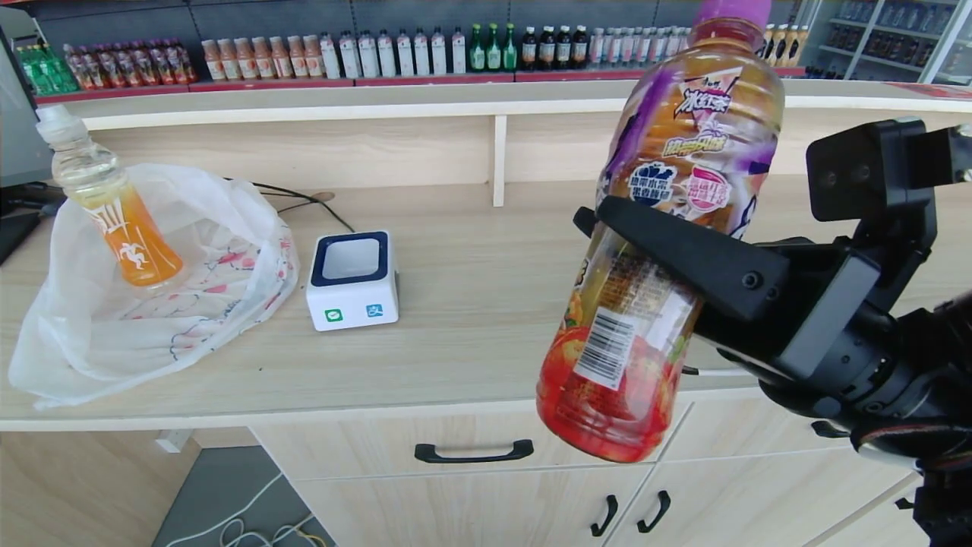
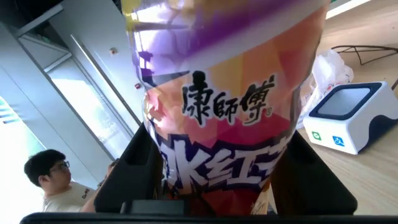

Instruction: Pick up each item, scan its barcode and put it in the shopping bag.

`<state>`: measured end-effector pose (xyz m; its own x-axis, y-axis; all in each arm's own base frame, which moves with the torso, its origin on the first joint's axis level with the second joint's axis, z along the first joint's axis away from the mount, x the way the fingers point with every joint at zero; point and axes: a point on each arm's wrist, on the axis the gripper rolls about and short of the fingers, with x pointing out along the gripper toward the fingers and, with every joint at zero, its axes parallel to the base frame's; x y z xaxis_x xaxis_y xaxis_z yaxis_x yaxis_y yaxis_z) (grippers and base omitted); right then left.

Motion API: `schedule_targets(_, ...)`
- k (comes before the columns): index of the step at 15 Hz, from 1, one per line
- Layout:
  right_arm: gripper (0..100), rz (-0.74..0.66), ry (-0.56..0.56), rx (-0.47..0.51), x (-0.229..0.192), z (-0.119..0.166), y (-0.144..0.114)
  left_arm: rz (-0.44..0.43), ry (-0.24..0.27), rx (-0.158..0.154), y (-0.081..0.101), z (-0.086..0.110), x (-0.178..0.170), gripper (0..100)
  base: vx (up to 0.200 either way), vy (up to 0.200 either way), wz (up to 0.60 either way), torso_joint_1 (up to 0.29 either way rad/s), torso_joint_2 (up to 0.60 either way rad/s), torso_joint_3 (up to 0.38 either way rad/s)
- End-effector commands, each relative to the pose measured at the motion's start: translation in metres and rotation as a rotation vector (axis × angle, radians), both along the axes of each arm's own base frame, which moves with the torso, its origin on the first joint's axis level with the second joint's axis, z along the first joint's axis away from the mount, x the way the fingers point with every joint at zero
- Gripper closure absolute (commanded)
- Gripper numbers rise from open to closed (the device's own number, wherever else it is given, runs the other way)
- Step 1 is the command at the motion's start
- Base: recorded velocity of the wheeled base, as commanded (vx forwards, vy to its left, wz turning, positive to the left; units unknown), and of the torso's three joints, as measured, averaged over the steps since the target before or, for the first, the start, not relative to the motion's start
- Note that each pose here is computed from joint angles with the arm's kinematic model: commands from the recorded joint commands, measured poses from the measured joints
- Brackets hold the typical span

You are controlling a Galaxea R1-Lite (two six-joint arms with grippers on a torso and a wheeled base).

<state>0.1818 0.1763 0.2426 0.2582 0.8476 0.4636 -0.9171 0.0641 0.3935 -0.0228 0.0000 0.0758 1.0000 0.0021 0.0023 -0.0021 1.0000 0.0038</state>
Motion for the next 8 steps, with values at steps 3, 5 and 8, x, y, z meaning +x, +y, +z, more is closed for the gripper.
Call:
schedule_targets(3, 100, 0.008, 0.001, -0.001, -0.0043, -0.0005, -0.0014, 0.001, -0.001, 0.001, 0.0, 0.0, 0.0, 0, 0.0, 0.0, 0.0, 0.0, 0.0, 0.0)
schedule_targets(5, 100, 0.008, 0.007, -0.006, -0.0046, -0.0024, -0.0017, 0.001, -0.001, 0.001, 0.0, 0.0, 0.0, 0, 0.0, 0.0, 0.0, 0.0, 0.0, 0.0)
schedule_targets(8, 100, 0.007, 0.002, -0.004, -0.0054, -0.0012, -0.0025, 0.001, -0.001, 0.001, 0.0, 0.0, 0.0, 0, 0.0, 0.0, 0.0, 0.0, 0.0, 0.0)
